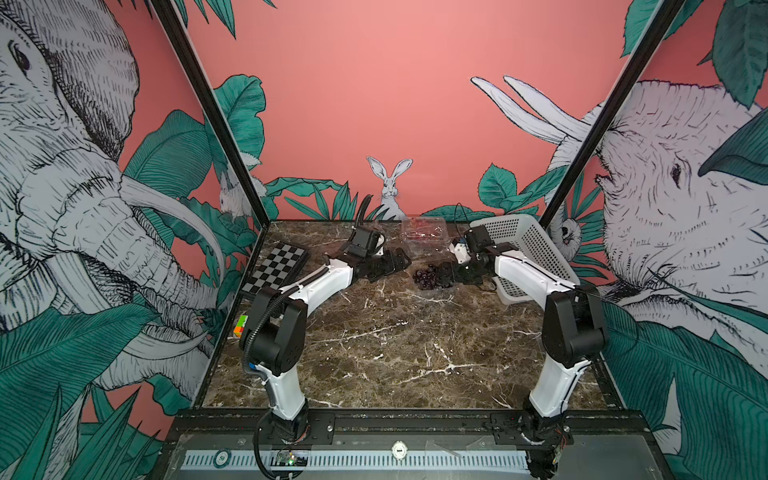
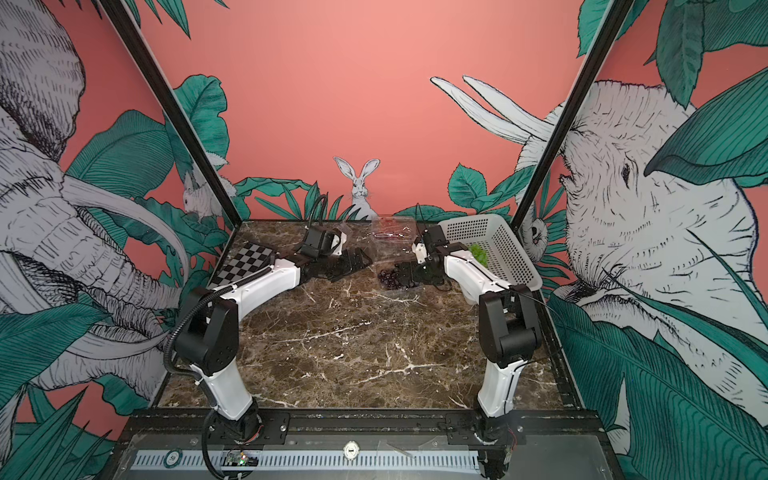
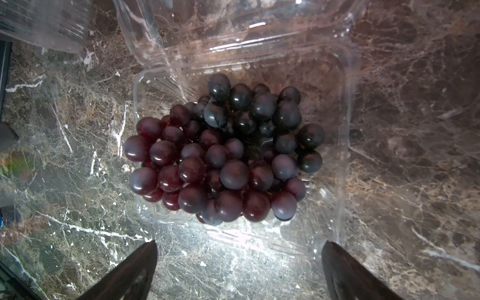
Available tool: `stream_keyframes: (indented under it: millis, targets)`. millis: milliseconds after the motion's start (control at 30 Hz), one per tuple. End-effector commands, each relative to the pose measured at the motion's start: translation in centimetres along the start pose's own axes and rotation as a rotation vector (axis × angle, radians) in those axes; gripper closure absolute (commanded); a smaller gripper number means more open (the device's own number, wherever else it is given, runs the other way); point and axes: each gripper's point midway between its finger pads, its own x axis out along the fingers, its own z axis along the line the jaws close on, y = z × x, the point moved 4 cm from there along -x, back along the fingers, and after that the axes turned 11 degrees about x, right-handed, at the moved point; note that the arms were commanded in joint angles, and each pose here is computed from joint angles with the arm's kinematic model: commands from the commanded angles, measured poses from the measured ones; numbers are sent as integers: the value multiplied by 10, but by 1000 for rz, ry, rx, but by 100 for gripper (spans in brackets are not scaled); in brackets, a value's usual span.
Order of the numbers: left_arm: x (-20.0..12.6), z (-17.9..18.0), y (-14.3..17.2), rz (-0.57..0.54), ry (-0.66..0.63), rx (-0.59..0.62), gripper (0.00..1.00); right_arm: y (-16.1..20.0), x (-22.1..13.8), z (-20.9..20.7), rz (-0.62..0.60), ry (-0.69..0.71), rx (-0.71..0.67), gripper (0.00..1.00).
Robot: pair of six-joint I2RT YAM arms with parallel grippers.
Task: Pack grapes into containers
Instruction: Place the grape into the packing box, then move the packing box to the center of the board.
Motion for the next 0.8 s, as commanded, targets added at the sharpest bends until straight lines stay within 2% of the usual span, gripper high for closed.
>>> stream_keyframes:
  millis: [0, 300, 367, 467, 533, 767]
  targets:
    - [-11, 0, -4, -15, -23, 23, 0, -11, -20, 4, -96, -42, 41, 1]
    - [-7, 8, -1, -41, -29, 5, 0, -9, -35, -31, -180, 27, 171, 2]
    - [-4, 7, -3, -40, -25, -1, 1, -10, -33, -36, -189, 12, 197, 8]
    - [1, 7, -7, -45, -3, -18, 0, -14, -28, -40, -199, 17, 213, 25]
    - [4, 8, -9, -50, 3, -26, 1, -17, -22, -42, -192, 24, 218, 33]
    - [17, 16, -6, -59, 8, -38, 1, -28, 4, -49, -178, 38, 216, 47]
